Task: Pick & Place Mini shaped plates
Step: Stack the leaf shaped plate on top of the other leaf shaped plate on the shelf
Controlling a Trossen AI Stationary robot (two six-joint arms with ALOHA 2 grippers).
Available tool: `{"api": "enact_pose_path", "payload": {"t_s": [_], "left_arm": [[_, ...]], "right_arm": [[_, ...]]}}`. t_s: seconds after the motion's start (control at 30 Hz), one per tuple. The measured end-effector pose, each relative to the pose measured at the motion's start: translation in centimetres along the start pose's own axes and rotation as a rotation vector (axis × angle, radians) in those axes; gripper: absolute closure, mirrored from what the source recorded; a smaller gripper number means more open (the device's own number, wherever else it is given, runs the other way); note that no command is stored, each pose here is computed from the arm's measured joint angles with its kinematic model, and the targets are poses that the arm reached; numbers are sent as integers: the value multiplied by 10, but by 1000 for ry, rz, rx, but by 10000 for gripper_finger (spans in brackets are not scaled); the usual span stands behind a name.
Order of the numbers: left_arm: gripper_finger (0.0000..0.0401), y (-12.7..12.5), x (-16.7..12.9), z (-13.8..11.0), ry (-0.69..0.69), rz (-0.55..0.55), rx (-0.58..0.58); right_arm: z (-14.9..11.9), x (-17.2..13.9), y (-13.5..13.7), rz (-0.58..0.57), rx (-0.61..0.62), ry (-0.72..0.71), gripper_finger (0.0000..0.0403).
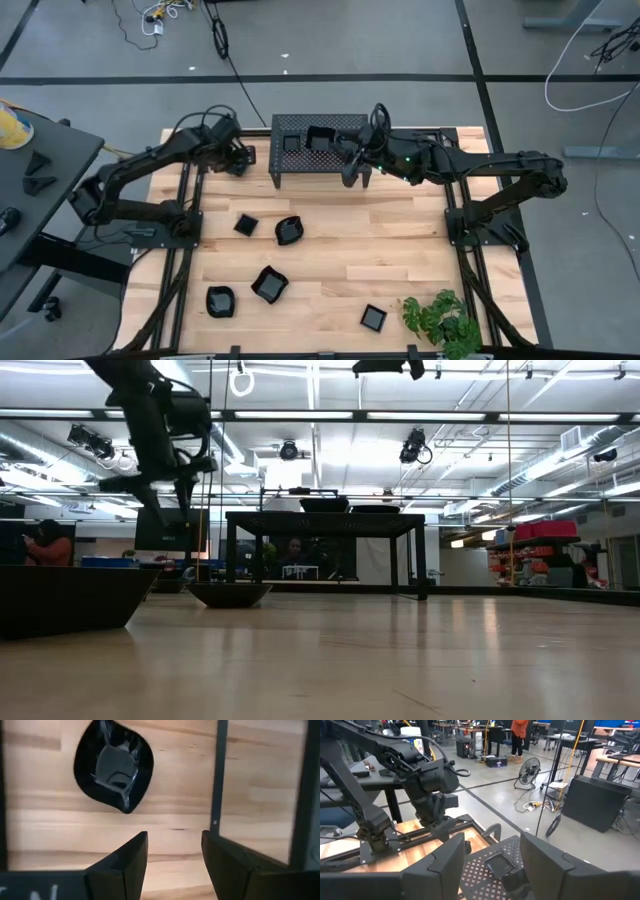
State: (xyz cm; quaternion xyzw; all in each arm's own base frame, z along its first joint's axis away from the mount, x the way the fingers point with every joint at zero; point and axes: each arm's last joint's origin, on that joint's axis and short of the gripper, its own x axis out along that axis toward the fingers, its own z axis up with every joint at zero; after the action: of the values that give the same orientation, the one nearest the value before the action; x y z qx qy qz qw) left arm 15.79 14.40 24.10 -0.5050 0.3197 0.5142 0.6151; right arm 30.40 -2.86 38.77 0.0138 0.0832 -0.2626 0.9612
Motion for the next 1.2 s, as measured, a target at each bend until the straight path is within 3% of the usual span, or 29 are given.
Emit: {"api": "enact_pose_path", "payload": {"t_s": [0.23,0.47,0.67,0.83,1.0,1.2], "left_arm": [[208,21,23,-7,34,66,-120],[208,31,28,-5,-4,122,-213],[208,31,28,-4,-10,126,-241],[208,30,28,-6,62,75,-255],[208,31,28,-5,7,113,-435],[208,32,28,-4,-45,134,-542]], "right_arm": [[-1,0,2,62,-3,10,208],[-1,0,2,69,-3,10,208],[-1,0,2,69,-4,12,208],[-1,0,2,69,-6,15,208],[-1,0,2,69,-6,16,208],[-1,0,2,69,-13,16,208]]}}
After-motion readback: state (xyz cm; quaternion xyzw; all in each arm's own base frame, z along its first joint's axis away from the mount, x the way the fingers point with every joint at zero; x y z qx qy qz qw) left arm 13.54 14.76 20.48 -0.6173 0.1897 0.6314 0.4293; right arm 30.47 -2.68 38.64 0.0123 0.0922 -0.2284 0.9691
